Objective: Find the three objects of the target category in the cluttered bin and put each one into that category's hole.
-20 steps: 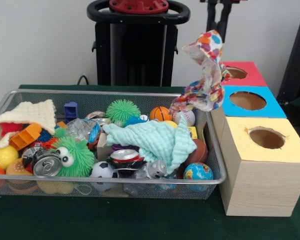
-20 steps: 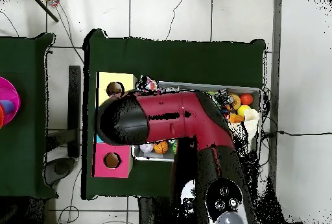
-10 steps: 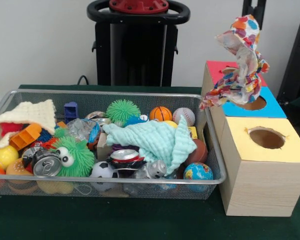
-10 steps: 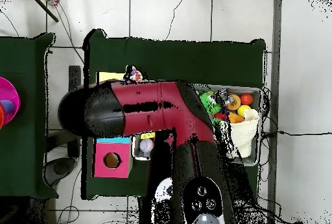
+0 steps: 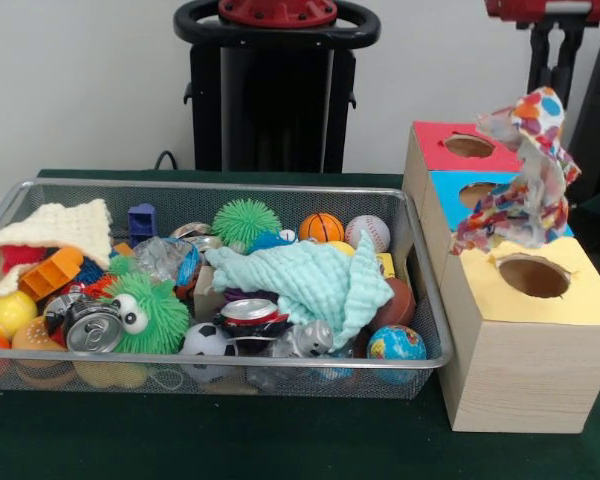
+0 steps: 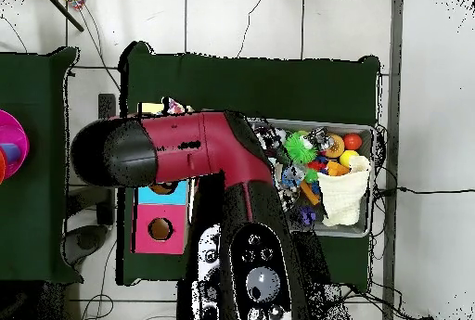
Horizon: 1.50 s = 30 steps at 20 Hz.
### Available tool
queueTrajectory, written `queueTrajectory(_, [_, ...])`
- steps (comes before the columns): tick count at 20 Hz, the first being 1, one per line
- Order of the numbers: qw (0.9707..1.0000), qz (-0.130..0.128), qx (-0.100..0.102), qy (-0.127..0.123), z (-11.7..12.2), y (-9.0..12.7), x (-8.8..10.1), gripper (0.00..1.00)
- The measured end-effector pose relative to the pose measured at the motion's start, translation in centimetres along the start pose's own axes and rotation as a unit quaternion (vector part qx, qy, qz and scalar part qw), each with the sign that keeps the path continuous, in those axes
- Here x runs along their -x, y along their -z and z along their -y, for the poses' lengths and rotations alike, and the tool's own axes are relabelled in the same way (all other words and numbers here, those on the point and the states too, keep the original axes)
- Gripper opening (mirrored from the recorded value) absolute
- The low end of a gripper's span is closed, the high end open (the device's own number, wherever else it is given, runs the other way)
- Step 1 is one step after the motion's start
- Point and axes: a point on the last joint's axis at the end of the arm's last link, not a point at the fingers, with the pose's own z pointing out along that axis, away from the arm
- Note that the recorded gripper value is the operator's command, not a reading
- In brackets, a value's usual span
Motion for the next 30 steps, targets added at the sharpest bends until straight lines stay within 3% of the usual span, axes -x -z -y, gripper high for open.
queueTrajectory(5, [0.9999, 0.009, 0.009, 0.001, -0.9, -3.7, -0.3, 0.0])
queueTrajectory(6, [0.9999, 0.01, 0.011, 0.003, -1.2, -5.2, -0.5, 0.0])
queueTrajectory(11, [0.9999, 0.003, 0.016, 0.005, -2.3, -8.5, -1.1, 0.0])
queueTrajectory(17, [0.9994, -0.011, 0.03, -0.011, -2.8, -9.9, -1.3, 0.0])
queueTrajectory(24, [0.9986, -0.007, 0.043, -0.029, -3.2, -10.1, 0.1, 0.0])
queueTrajectory(30, [0.9994, 0.009, 0.027, -0.019, -3.9, -10.5, 1.4, 0.0])
